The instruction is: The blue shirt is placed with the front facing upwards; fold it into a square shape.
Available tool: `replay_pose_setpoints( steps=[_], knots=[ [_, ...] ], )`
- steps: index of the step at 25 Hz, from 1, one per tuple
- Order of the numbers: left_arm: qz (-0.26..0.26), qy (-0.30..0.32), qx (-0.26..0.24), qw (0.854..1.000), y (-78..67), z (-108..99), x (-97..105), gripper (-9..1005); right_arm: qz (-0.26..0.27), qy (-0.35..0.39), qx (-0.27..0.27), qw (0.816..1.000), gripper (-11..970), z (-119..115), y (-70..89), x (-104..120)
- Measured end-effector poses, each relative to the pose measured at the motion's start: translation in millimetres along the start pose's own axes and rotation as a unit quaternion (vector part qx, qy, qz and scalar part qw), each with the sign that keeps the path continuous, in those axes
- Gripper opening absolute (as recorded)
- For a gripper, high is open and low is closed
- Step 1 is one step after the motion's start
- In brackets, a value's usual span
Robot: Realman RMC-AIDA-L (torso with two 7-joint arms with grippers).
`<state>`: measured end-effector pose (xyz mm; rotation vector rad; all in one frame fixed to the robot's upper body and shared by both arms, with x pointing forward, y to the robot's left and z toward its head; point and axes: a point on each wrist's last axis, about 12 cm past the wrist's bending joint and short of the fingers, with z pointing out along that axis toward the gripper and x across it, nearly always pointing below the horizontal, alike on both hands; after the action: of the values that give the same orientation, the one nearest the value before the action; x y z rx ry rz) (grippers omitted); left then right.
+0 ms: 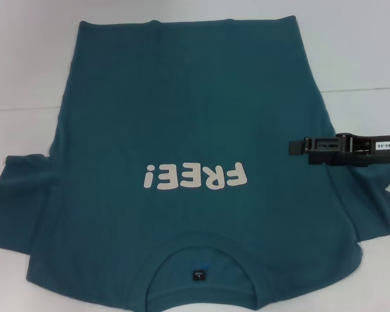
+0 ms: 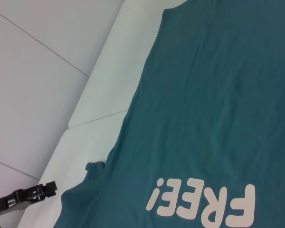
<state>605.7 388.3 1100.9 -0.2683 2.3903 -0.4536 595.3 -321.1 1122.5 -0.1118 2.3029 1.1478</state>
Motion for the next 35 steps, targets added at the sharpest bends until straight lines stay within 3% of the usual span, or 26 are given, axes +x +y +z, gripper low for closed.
replay_pose_setpoints(
  steps=[4, 6, 35],
  knots=[
    [0.017, -0.006, -0.009, 1.0, 0.5, 5, 1, 674, 0.002, 0.0, 0.0, 1.0, 917, 0, -0.1, 0],
    [0.023, -0.008, -0.015, 1.0, 1.7, 7, 2, 878, 0.002, 0.0, 0.0, 1.0, 917, 0, -0.1, 0],
    [0.036, 0.034, 0.014, 0.999, -10.6, 17, 12, 874, 0.008, -0.001, 0.001, 1.0, 918, 0, 0.0, -1]
  ],
)
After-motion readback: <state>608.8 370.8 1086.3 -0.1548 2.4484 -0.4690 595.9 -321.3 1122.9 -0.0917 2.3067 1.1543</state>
